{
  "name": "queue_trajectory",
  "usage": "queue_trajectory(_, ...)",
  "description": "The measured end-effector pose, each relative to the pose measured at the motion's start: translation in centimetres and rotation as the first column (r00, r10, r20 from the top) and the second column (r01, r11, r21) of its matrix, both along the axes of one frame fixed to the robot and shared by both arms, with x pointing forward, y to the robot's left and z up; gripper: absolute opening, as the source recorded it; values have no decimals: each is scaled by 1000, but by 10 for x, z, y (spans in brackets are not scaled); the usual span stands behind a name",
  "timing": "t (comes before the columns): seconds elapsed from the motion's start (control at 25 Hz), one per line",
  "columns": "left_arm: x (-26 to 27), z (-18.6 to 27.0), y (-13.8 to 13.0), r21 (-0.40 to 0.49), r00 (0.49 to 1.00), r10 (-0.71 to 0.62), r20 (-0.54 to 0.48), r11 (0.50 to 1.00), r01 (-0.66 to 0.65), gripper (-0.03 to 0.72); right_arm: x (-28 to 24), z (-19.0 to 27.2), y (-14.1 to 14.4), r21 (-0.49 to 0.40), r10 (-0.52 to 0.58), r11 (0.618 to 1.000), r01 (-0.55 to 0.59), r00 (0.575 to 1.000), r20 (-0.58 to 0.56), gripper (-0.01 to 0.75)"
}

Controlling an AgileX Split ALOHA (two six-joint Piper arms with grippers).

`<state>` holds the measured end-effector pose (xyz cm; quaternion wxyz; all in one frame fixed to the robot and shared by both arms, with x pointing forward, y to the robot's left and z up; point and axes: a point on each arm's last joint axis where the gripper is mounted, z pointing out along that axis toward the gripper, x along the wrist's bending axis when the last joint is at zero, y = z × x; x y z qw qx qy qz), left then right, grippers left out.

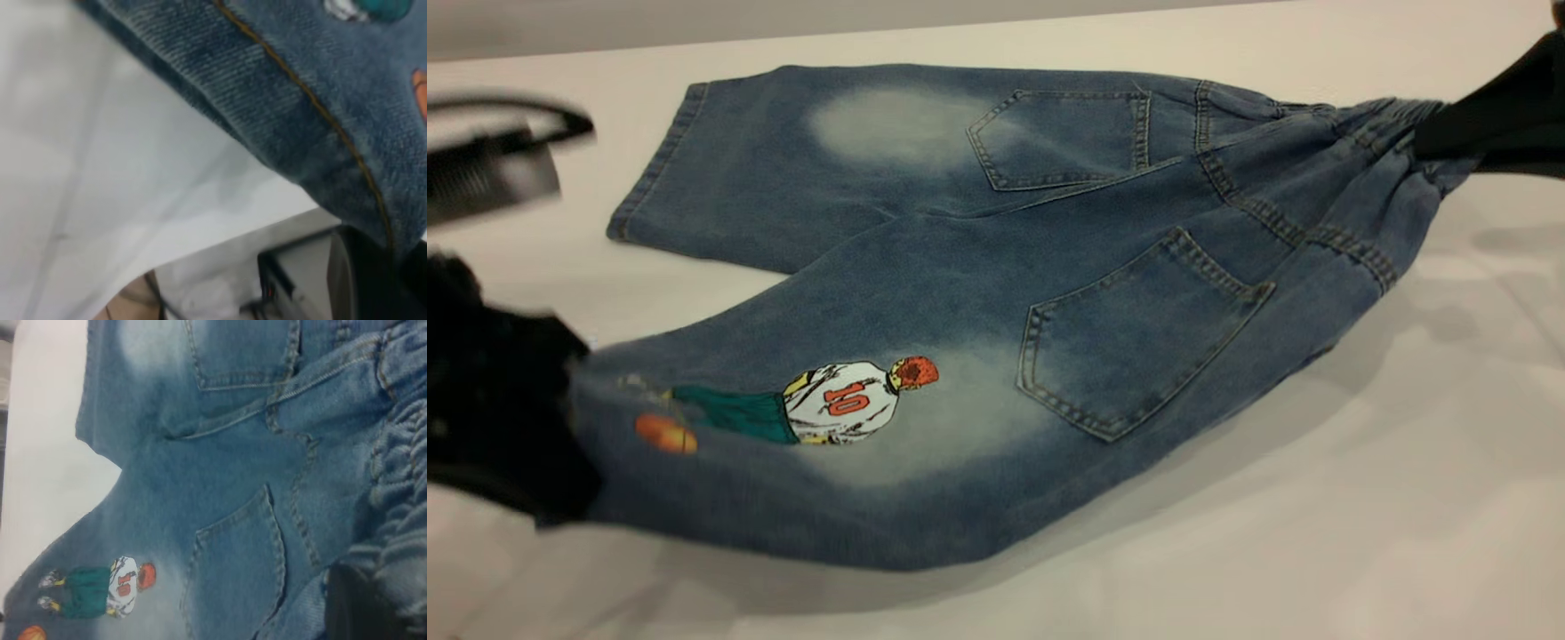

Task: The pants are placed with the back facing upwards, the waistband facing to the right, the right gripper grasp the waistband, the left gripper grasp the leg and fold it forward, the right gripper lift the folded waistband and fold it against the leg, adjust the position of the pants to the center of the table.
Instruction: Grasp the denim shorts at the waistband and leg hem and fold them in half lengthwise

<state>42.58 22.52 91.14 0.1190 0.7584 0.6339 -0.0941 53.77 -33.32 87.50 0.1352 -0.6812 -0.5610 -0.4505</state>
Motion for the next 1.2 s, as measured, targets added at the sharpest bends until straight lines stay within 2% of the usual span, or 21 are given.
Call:
queue_trajectory(0.28, 7, 45, -2, -47, 980, -12, 196, 999, 22, 83, 1, 11, 0, -9, -8, 1000, 8, 999, 35, 36)
queue_trajectory(0.6, 35, 74, -5, -31, 928, -19, 372, 999, 32, 83, 8, 24, -2, 0, -15, 1000, 15, 996, 91, 36)
queue_trajectory(0.8, 45, 80, -4, -33, 894, 7, 447, 999, 9, 83, 21, 34, -6, 5, -19, 1000, 18, 991, 132, 36)
queue_trajectory(0.96, 55, 82, -2, -33, 847, 43, 530, 999, -30, 83, 31, 42, -5, -3, -15, 1000, 16, 987, 158, 36)
queue_trajectory(1.2, 77, 76, -5, -12, 824, 41, 566, 999, -41, 83, 53, 54, 9, -43, 29, 999, -21, 980, 199, 36)
